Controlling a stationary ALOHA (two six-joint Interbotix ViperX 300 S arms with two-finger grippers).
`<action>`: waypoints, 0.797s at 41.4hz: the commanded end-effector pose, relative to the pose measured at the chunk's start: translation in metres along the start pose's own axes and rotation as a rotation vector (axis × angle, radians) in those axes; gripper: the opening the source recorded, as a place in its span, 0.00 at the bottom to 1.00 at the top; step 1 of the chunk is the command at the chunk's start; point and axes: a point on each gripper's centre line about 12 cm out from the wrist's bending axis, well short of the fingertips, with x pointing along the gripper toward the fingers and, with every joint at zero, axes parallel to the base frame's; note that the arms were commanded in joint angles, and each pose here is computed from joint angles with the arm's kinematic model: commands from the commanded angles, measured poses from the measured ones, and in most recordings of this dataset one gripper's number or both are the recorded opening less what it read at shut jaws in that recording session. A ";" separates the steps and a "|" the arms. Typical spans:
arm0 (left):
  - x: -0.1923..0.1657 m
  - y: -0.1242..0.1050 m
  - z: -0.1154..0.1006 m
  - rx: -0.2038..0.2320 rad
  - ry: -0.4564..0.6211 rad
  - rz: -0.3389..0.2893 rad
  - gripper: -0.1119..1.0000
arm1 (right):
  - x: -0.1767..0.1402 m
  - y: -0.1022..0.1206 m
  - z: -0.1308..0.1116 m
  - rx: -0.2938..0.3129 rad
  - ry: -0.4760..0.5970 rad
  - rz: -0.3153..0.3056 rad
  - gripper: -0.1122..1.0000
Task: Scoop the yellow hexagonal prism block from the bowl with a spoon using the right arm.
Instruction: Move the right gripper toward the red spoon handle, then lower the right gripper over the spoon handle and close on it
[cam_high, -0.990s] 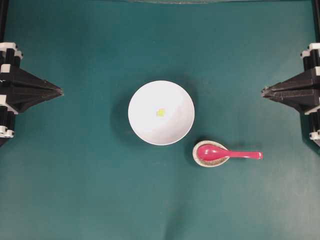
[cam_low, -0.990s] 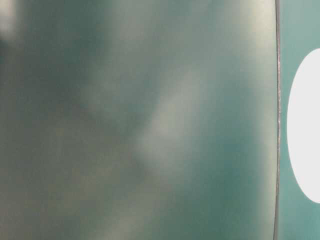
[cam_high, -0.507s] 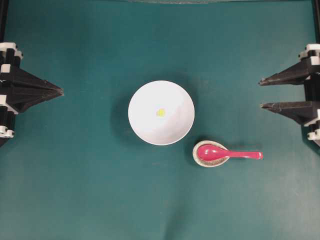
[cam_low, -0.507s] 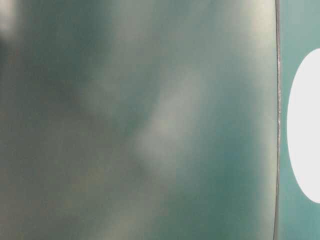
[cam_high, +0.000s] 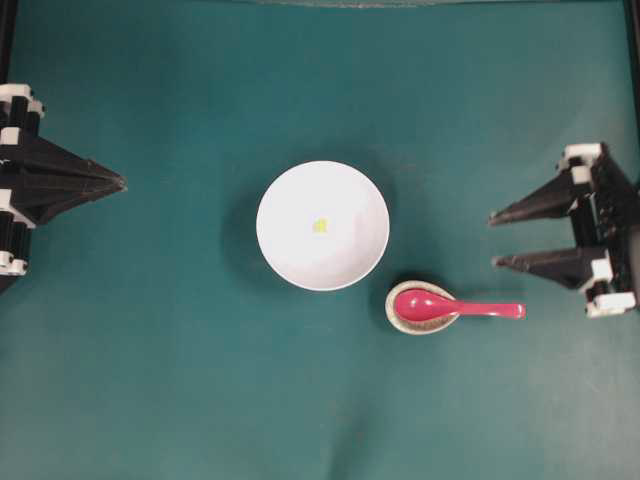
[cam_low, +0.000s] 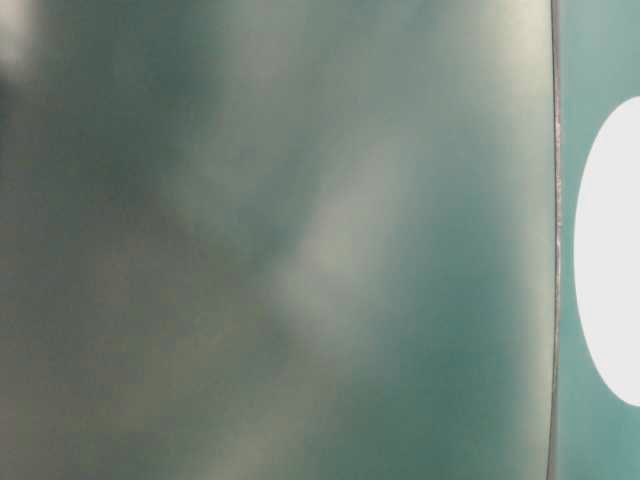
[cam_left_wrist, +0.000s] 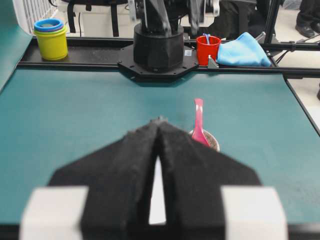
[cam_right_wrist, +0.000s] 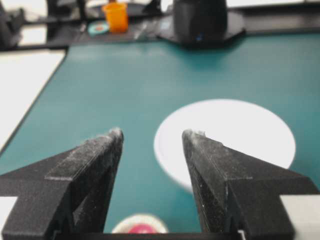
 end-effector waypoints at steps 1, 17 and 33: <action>0.003 0.000 0.013 0.003 -0.038 -0.002 0.10 | 0.003 0.003 -0.006 0.019 -0.019 0.006 0.61; 0.003 0.000 0.013 0.004 -0.040 -0.002 0.10 | -0.001 0.015 -0.054 0.059 0.018 -0.003 0.61; 0.003 0.000 0.012 0.006 -0.040 -0.001 0.10 | -0.003 0.031 -0.093 0.019 0.078 -0.030 0.61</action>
